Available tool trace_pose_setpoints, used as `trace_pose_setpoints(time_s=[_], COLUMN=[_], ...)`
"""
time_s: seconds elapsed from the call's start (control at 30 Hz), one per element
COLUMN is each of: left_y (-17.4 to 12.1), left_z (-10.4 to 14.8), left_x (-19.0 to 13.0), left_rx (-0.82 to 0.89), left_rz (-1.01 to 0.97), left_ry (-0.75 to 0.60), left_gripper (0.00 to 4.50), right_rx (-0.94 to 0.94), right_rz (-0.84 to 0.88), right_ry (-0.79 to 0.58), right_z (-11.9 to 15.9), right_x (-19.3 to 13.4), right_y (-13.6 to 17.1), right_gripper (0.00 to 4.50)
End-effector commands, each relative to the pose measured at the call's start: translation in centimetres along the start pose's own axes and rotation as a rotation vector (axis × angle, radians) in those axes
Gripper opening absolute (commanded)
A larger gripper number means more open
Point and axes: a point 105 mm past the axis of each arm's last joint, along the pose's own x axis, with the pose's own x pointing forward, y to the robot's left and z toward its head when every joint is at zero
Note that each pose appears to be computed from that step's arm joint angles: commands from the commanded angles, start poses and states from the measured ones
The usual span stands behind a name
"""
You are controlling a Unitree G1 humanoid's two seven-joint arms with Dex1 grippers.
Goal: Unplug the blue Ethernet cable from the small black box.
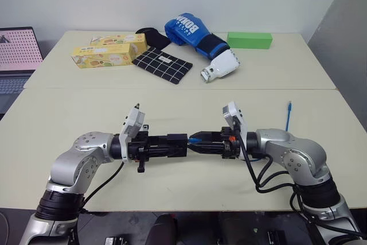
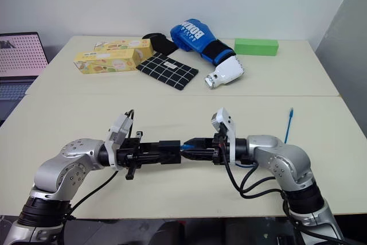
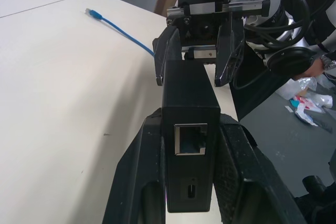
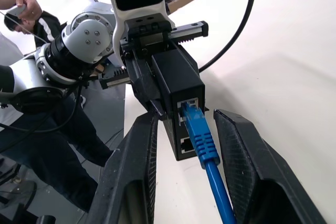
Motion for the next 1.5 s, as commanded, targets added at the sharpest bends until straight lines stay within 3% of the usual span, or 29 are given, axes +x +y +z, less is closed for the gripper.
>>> trace_pose_setpoints(time_s=[0.03, 0.17, 0.3, 0.37, 0.7, 1.13, 1.2, 1.33, 1.43, 1.5], left_y=[-0.1, 0.0, 0.0, 0.0, 0.0, 0.9, 1.2, 1.8, 2.4, 2.9], left_z=[0.7, 0.7, 0.8, 0.8, 0.7, 0.2, 0.2, 0.4, 0.3, 0.3], left_x=[0.1, 0.1, 0.1, 0.1, 0.0, -0.9, -1.1, -1.6, -1.8, -1.9], left_rx=[0.028, 0.027, 0.027, 0.027, 0.023, 0.024, 0.025, 0.022, 0.032, 0.037], left_rz=[-0.008, -0.006, -0.005, -0.006, -0.010, 0.074, 0.106, 0.180, 0.259, 0.304], left_ry=[-0.018, -0.022, -0.025, -0.027, -0.030, -0.026, -0.032, -0.055, -0.051, -0.052], left_gripper=[0.79, 0.79, 0.79, 0.79, 0.79, 0.79, 0.79, 0.79, 0.79, 0.79], right_rx=[-0.010, -0.031, -0.049, -0.056, -0.076, -0.042, -0.068, -0.185, -0.272, -0.292], right_rz=[0.015, 0.017, 0.025, 0.027, 0.048, -0.024, -0.147, -0.562, -0.914, -1.024], right_ry=[-0.035, -0.016, -0.001, 0.003, 0.032, 0.084, 0.043, -0.031, 0.001, 0.030], right_z=[0.8, 0.6, 0.5, 0.4, 0.2, -0.5, 0.0, 0.8, 0.3, -0.3], right_x=[-0.3, -0.3, -0.2, -0.2, -0.5, -3.9, -4.5, -7.0, -10.3, -11.7], right_y=[0.3, 0.3, 0.4, 0.4, 0.4, -1.3, -3.5, -10.4, -15.2, -16.7], right_gripper=[1.76, 1.28, 0.30, 0.06, 0.06, 0.06, 0.06, 0.06, 0.06, 0.06])
